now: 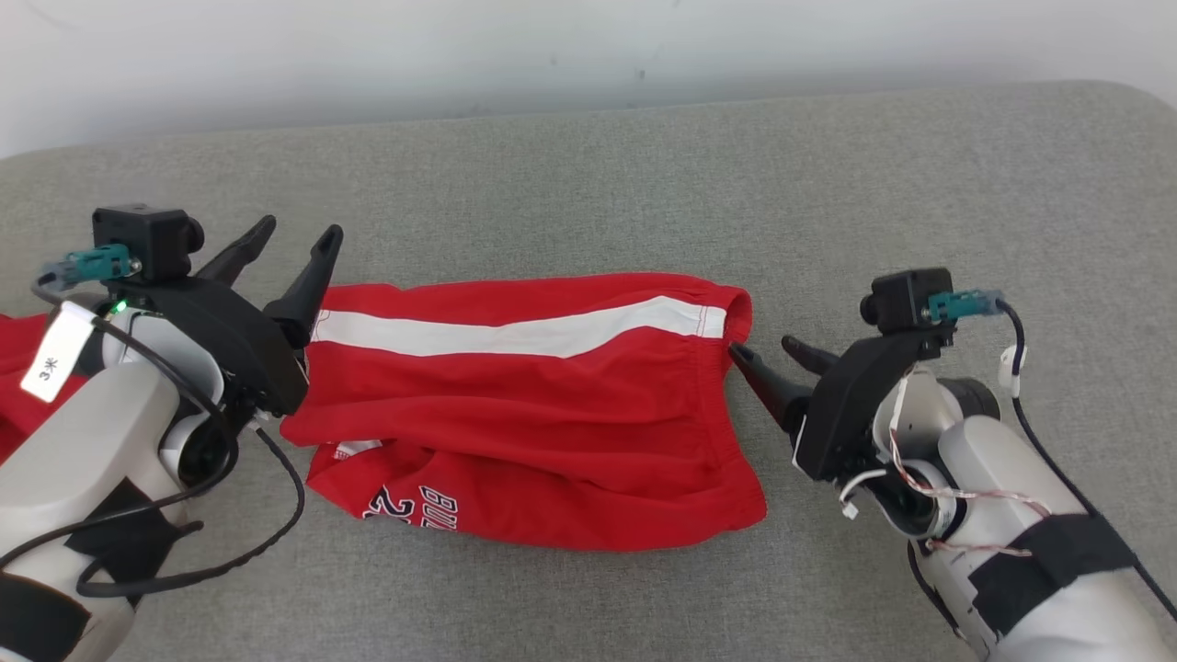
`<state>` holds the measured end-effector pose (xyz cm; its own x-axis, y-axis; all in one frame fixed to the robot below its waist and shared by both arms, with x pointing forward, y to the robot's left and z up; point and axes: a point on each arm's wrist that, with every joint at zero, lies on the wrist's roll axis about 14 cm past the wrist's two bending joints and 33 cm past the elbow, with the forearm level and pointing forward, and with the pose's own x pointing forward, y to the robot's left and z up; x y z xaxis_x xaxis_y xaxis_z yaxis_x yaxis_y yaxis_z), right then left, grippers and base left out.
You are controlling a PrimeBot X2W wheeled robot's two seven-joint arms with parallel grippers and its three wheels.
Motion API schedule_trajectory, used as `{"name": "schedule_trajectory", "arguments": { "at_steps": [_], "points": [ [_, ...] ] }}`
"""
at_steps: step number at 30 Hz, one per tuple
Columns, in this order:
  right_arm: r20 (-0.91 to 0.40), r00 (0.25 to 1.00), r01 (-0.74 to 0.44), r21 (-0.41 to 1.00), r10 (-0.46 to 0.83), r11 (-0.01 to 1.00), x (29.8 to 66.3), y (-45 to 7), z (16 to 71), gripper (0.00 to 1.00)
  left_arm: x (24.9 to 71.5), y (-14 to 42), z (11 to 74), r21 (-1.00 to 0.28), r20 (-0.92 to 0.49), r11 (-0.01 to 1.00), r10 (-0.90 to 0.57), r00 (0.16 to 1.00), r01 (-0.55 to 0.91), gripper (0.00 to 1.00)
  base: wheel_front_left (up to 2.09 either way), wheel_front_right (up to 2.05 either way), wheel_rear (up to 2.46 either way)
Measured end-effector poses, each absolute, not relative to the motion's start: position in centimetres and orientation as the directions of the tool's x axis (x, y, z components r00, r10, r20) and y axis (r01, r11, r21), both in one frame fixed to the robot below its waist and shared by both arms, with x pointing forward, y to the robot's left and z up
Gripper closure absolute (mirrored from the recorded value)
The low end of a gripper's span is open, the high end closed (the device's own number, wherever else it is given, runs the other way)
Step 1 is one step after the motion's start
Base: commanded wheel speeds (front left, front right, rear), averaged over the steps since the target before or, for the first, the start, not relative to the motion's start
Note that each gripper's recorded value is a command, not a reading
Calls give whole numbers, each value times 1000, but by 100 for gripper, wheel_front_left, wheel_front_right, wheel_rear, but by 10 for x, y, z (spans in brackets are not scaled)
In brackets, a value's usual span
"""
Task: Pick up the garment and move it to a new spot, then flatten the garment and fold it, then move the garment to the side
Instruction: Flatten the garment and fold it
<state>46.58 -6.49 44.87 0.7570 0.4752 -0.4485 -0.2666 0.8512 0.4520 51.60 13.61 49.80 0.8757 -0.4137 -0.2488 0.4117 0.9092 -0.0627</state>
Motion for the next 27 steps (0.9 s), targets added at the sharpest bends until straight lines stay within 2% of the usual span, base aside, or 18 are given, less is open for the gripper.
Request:
{"name": "schedule_trajectory", "arguments": {
  "at_steps": [5,10,20,27],
  "points": [
    [-467,735,-294,433,491,852,476,-52,452,0,522,151,506,-143,-221,929,-366,904,341,0,0,0,0],
    [-482,715,-320,419,507,850,485,-39,458,0,523,152,497,-136,-290,930,-367,884,341,0,0,0,0],
    [-580,653,-309,383,487,871,497,-33,440,0,516,156,454,-124,-510,931,-357,782,344,0,0,0,0],
    [-641,614,-293,357,461,887,501,-36,428,0,503,172,415,-114,-685,946,-297,666,304,0,0,0,0]
  ]
}}
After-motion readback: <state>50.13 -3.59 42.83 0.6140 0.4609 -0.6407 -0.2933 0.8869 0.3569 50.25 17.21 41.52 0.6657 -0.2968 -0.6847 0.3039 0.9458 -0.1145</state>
